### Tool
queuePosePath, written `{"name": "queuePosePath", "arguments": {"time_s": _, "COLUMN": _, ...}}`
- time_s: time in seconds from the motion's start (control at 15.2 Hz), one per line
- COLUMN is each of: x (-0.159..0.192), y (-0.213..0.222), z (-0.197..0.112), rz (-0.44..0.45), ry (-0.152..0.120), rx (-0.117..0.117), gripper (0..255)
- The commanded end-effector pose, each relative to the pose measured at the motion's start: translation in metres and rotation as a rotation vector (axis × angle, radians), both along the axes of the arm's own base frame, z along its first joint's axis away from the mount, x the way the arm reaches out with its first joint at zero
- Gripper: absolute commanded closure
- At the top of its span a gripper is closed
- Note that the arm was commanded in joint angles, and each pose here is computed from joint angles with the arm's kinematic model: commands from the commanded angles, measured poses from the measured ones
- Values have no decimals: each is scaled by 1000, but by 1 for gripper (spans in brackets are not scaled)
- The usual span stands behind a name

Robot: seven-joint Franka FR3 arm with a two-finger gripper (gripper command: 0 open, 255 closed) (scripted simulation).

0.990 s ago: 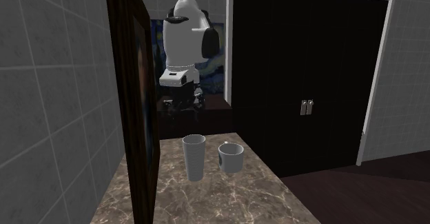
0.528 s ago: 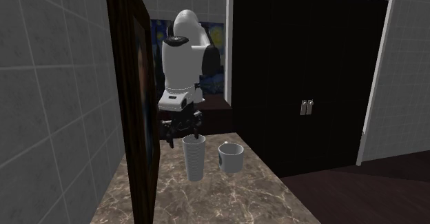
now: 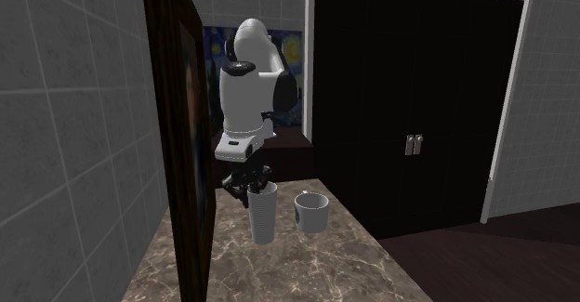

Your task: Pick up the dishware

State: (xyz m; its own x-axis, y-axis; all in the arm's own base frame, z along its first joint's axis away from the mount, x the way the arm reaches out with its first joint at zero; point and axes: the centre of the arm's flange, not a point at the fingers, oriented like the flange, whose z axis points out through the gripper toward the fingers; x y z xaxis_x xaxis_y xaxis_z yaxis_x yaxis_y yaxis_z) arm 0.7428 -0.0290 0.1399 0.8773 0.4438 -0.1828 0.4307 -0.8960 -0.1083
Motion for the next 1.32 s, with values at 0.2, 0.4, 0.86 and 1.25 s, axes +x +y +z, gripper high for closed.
{"name": "queuePosePath", "arguments": {"time_s": 0.2, "x": 0, "y": 0, "z": 0, "rz": 0, "ry": 0, "rx": 0, "gripper": 255}}
{"name": "queuePosePath", "arguments": {"time_s": 0.4, "x": 0, "y": 0, "z": 0, "rz": 0, "ry": 0, "rx": 0, "gripper": 255}}
{"name": "queuePosePath", "arguments": {"time_s": 0.86, "x": 0, "y": 0, "z": 37, "rz": 0, "ry": 0, "rx": 0, "gripper": 255}}
{"name": "queuePosePath", "arguments": {"time_s": 1.25, "x": 0, "y": 0, "z": 68, "rz": 0, "ry": 0, "rx": 0, "gripper": 255}}
